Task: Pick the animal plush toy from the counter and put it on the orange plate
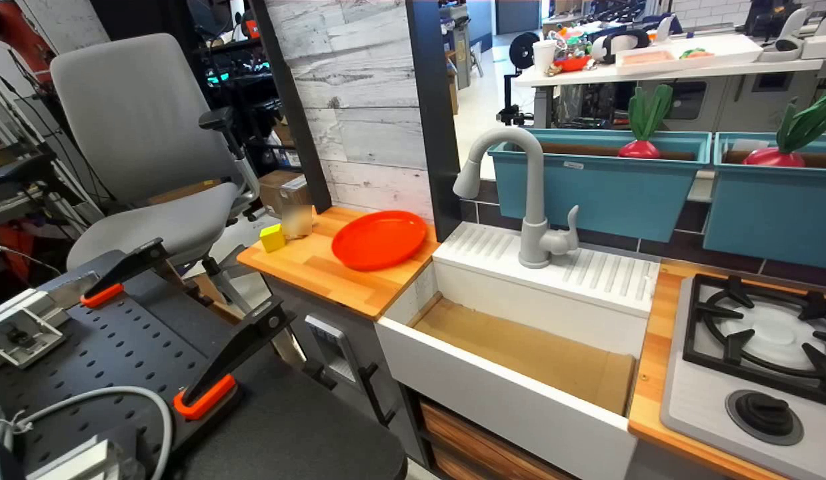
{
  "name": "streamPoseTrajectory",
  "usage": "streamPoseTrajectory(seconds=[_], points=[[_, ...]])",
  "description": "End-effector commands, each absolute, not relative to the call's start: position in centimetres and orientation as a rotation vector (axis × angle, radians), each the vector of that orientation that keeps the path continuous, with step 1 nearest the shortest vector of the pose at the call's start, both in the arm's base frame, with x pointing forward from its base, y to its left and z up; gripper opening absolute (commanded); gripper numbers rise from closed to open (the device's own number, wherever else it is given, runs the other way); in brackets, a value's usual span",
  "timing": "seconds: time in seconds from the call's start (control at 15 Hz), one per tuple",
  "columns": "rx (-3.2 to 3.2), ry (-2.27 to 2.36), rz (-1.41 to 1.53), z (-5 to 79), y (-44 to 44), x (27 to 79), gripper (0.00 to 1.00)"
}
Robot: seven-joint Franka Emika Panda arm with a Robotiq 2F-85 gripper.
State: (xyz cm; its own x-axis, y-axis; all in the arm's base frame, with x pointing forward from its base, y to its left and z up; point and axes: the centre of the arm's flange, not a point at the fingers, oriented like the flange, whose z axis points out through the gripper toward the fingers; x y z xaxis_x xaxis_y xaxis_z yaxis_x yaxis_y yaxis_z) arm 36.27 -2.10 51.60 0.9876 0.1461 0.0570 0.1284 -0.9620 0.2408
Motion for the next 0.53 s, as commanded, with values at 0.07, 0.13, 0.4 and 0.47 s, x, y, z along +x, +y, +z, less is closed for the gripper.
streamPoseTrajectory(seconds=[0.07,0.13,0.4,0.47], points=[[2.903,0.204,0.088,49.3,-1.0,38.6,1.0],[2.909,0.225,0.092,48.5,-0.6,39.3,1.0],[2.923,0.389,0.115,43.1,3.1,43.4,1.0],[2.926,0.43,0.121,41.6,4.2,44.3,1.0]])
